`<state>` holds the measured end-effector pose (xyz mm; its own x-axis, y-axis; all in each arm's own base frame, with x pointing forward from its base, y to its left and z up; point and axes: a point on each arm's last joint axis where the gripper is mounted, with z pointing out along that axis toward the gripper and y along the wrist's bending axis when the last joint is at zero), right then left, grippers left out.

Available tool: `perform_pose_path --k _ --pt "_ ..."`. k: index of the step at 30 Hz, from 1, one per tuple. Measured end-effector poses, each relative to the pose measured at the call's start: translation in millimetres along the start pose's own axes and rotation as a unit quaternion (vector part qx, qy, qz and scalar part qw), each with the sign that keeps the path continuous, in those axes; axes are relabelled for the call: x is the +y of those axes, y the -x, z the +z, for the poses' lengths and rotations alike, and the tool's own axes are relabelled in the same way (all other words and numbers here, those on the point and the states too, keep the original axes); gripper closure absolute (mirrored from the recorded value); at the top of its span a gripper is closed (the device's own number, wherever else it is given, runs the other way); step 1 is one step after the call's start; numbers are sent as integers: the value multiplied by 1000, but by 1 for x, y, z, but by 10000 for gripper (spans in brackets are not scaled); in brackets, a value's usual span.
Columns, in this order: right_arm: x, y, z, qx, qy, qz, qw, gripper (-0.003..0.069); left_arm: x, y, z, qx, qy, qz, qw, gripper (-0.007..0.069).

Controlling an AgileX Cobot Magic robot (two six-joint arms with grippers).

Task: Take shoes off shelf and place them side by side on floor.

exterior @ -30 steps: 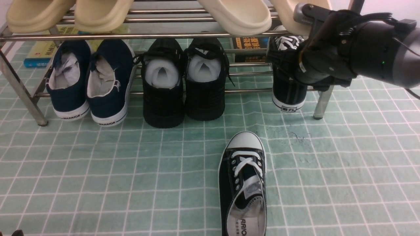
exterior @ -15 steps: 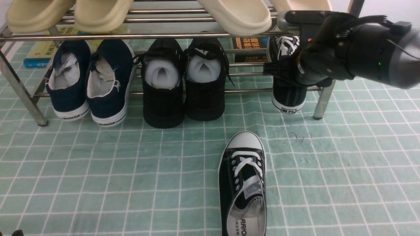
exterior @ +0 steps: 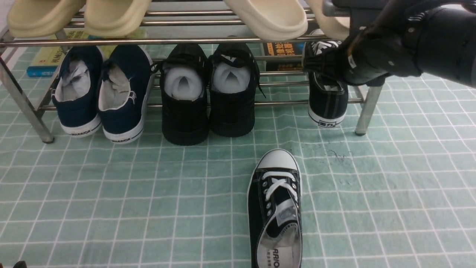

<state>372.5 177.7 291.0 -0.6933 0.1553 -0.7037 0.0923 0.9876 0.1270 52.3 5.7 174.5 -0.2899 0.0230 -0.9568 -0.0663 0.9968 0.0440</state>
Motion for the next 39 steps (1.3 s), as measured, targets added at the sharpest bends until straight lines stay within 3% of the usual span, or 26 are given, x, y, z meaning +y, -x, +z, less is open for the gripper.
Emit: perform_pose_path --k 29,34,39 --pt "15 -6 37 -49 36 -129 990 246 0 0 0 0 0 0 1000 384" --pt "16 -13 48 -36 30 -135 990 291 0 0 0 0 0 0 1000 384" --pt "15 -15 52 -34 26 -144 989 421 0 0 0 0 0 0 1000 384"
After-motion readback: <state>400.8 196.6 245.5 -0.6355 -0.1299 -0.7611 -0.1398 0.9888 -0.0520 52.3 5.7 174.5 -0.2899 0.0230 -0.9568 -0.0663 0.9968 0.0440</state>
